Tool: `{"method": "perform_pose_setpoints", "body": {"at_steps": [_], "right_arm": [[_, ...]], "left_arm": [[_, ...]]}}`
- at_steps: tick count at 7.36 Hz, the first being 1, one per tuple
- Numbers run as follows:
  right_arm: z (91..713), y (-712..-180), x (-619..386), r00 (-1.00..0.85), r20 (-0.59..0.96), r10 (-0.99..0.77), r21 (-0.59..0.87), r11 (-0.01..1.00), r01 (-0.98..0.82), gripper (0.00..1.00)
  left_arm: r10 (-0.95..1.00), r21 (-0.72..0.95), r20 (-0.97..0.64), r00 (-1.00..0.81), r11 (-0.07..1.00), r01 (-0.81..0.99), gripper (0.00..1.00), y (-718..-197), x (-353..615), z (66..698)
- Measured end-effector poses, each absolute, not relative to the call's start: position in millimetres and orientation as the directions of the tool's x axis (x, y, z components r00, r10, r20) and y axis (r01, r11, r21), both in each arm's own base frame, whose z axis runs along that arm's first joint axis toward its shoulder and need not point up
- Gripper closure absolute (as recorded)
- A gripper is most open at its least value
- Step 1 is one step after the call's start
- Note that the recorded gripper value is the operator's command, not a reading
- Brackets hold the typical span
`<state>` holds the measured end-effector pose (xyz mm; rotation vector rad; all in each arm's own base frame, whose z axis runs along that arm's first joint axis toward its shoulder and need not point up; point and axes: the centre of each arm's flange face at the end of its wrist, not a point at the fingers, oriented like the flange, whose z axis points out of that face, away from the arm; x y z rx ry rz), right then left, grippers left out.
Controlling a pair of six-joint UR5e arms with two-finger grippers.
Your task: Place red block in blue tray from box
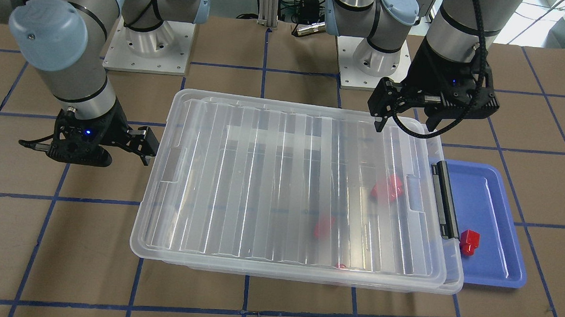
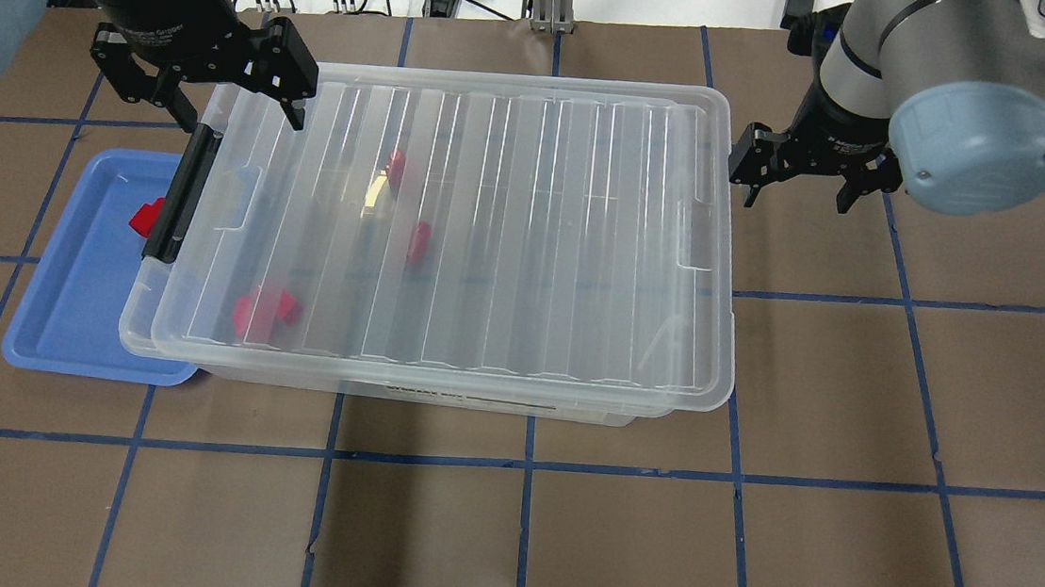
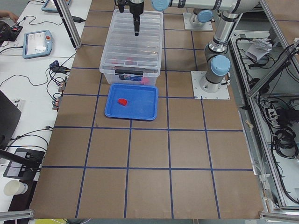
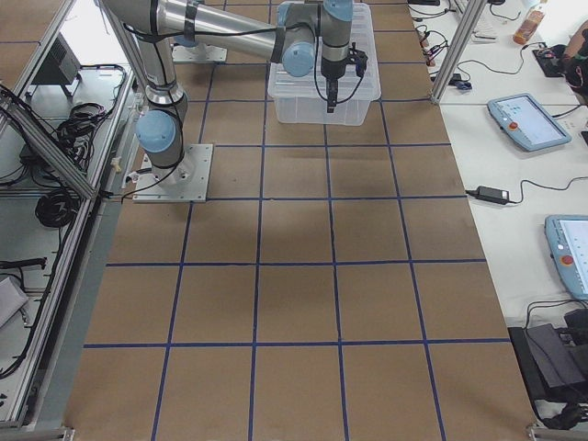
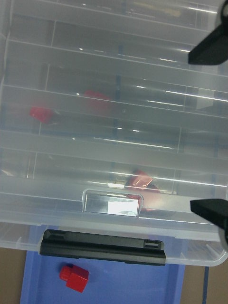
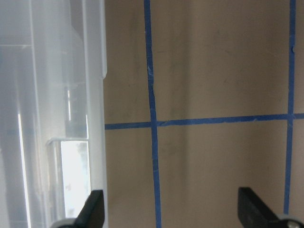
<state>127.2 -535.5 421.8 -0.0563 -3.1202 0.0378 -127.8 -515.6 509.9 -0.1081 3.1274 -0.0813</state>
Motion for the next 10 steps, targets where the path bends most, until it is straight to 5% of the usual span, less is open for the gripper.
{"method": "perform_pose_setpoints", "body": {"at_steps": [4, 10], "right_arm": [[487.8, -490.4, 149.6, -1.0, 0.015, -0.004, 0.029, 1.0, -0.004, 0.0], [503.6, -472.1, 150.2, -1.0, 0.014, -0.018, -0.022, 1.0, -0.018, 0.0]], "left_arm": [[0.0, -0.033, -0.011, -1.0, 0.999, 0.0, 0.0, -512.4, -126.9, 513.8], [-0.008, -0.029, -0.018, -1.0, 1.0, -0.007, 0.0, -511.3, -126.9, 511.1]]}}
